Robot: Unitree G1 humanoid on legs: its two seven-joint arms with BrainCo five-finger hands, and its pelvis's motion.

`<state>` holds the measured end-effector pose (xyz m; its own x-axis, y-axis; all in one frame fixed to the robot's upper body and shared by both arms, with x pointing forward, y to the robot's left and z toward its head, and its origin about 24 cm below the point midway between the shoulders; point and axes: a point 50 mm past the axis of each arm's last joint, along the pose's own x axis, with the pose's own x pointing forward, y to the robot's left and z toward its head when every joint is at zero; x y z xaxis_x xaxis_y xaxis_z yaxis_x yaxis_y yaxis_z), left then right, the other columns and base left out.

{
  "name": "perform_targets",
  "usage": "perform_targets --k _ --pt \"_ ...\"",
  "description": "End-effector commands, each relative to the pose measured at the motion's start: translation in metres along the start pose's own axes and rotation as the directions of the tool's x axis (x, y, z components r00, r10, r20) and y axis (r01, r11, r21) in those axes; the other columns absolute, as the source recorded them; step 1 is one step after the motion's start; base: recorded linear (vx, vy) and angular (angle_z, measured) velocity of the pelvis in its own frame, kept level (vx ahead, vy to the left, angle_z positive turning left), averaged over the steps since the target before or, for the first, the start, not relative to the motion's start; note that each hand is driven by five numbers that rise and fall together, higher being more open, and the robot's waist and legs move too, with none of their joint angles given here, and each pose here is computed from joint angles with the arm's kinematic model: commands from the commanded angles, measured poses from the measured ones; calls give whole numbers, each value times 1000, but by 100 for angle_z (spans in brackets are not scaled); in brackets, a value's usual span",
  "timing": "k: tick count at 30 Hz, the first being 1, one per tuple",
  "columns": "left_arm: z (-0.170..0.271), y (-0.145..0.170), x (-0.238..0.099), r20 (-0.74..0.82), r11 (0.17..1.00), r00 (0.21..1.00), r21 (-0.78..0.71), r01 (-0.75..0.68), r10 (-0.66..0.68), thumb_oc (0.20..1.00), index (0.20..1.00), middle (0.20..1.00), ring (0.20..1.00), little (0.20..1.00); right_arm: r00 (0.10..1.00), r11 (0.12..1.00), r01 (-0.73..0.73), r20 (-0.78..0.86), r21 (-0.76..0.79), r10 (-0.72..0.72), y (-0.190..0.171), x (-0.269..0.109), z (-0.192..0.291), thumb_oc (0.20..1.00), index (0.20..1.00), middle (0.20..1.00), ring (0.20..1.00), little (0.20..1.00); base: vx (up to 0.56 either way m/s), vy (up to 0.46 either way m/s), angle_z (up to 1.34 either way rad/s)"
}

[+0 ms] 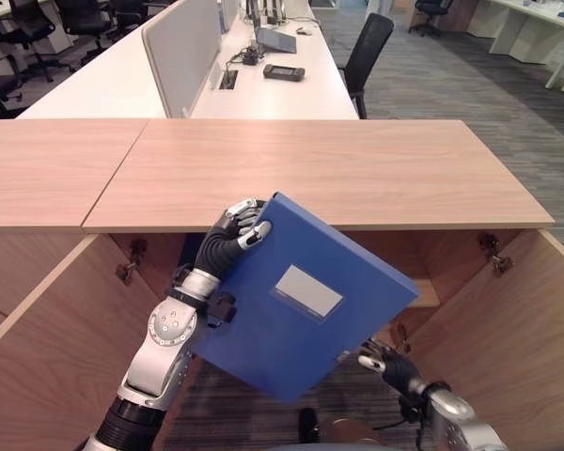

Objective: Put the empty folder in the office cabinet

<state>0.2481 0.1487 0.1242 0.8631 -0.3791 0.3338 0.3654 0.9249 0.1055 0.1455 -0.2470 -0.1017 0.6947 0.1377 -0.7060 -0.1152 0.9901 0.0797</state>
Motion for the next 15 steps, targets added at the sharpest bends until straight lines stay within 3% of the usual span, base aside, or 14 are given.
perform_targets --k 1,2,6,15 --pt "12 7 -1 86 999 996 -24 -35 37 200 200 200 200 200 996 998 26 90 -59 -21 3 10 27 1000 1000 1000 1000 1000 -30 -16 1" --pt "12 11 -4 80 999 996 -7 -47 48 200 200 200 200 200 993 995 87 82 -45 -83 -16 2 24 1000 1000 1000 1000 1000 -30 -14 -3" --pt "11 14 -6 72 998 996 6 -61 61 200 200 200 200 200 989 991 129 82 -44 -125 -29 -5 24 1000 1000 1000 1000 1000 0 -2 -1" --pt "11 20 -7 67 995 995 52 -84 80 200 200 200 200 200 991 990 121 73 -71 -116 -33 -8 25 1000 1000 1000 1000 1000 0 0 0"
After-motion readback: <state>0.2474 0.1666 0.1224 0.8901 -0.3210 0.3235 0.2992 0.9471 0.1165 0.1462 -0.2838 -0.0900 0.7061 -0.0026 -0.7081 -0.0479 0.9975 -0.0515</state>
